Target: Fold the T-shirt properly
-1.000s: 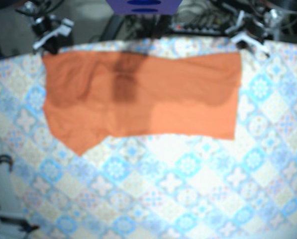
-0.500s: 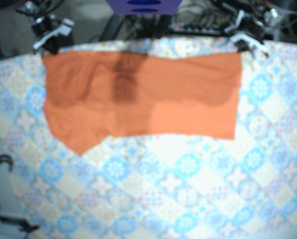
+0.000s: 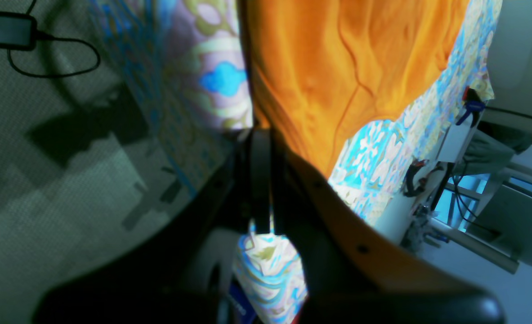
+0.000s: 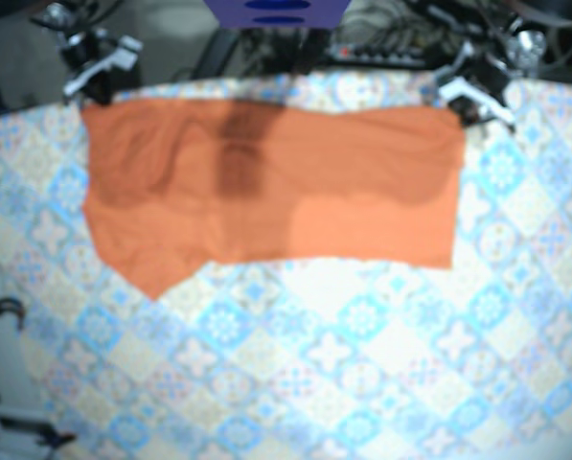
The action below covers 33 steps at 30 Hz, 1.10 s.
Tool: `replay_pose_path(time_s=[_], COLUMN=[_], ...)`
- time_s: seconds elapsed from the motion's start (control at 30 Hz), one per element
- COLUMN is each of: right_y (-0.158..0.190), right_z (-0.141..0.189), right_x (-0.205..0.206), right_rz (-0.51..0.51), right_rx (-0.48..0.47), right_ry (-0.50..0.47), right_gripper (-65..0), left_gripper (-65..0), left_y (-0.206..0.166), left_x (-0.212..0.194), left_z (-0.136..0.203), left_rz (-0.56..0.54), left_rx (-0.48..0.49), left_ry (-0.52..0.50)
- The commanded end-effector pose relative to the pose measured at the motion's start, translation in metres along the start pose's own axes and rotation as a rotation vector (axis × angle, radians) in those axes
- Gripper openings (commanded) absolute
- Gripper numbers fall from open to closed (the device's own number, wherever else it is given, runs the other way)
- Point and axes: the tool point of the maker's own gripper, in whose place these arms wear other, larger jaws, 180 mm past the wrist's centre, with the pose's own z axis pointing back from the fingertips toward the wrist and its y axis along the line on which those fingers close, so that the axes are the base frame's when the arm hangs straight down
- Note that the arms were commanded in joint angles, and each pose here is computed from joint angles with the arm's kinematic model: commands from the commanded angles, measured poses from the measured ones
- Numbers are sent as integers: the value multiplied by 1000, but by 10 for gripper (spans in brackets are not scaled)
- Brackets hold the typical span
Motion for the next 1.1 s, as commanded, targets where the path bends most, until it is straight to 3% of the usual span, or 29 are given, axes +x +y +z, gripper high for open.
replay_pose_path(time_s=[0.0, 0.37, 0.6, 0.7, 1.07], right_y=[-8, -8, -8, -8, -8], right_z=[1, 1, 1, 1, 1], right_x=[-2, -2, -2, -2, -2], right_rz=[13, 13, 13, 13, 13], right_rx=[-25, -25, -25, -25, -25], right_ry=[-7, -7, -7, -7, -7], right_gripper=[-646, -645, -645, -645, -645], left_gripper=[-433, -424, -258, -216, -212], left_y=[5, -25, -27, -31, -27], left_x=[0, 14, 16, 3, -5], left_z=[2, 4, 3, 1, -3], left_rz=[-13, -12, 5, -4, -6], left_rx=[12, -62, -58, -70, -62], left_ry=[-7, -41, -38, -8, 13])
